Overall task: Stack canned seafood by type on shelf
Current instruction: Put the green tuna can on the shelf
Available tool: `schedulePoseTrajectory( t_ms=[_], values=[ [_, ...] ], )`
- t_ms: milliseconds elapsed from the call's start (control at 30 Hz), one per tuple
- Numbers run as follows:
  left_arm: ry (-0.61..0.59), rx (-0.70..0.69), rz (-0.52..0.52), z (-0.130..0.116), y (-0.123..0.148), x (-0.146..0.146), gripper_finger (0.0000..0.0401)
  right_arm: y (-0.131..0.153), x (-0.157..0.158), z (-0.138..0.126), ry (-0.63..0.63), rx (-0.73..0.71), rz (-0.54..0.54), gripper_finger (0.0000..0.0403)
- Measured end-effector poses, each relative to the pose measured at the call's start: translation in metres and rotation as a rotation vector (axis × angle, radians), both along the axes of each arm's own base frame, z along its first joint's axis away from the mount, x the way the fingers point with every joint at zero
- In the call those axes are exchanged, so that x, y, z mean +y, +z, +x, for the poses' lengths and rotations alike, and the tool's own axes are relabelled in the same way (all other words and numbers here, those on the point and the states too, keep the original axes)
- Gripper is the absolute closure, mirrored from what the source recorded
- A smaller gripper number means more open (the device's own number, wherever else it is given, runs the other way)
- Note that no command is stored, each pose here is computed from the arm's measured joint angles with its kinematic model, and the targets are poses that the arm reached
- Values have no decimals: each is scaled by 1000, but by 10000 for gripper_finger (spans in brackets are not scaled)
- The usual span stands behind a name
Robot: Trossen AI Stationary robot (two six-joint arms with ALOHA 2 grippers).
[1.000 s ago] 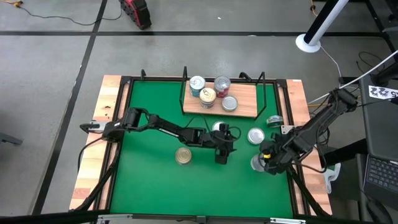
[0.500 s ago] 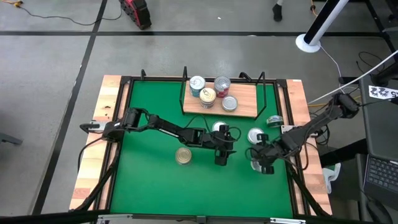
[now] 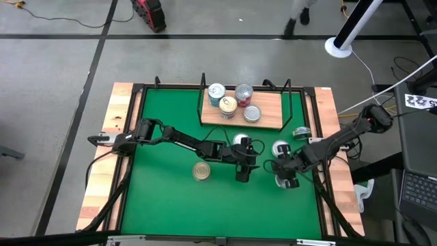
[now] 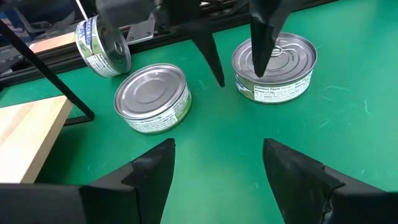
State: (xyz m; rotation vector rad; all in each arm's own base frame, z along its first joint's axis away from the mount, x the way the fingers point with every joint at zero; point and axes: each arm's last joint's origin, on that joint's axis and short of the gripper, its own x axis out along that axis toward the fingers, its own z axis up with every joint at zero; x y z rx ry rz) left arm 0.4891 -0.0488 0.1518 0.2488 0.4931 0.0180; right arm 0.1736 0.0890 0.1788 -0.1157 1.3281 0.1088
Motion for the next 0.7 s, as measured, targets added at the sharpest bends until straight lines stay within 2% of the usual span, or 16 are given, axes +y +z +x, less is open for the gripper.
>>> schedulePoseTrajectory(
  t_ms=[233, 700],
  values=[
    [0, 0, 0, 0, 0, 0, 162, -1, -15, 7, -1, 58, 99, 226],
    [-3, 3, 5, 0, 0, 0, 162, -14, -16, 14, 59, 145, 106, 226]
  ],
)
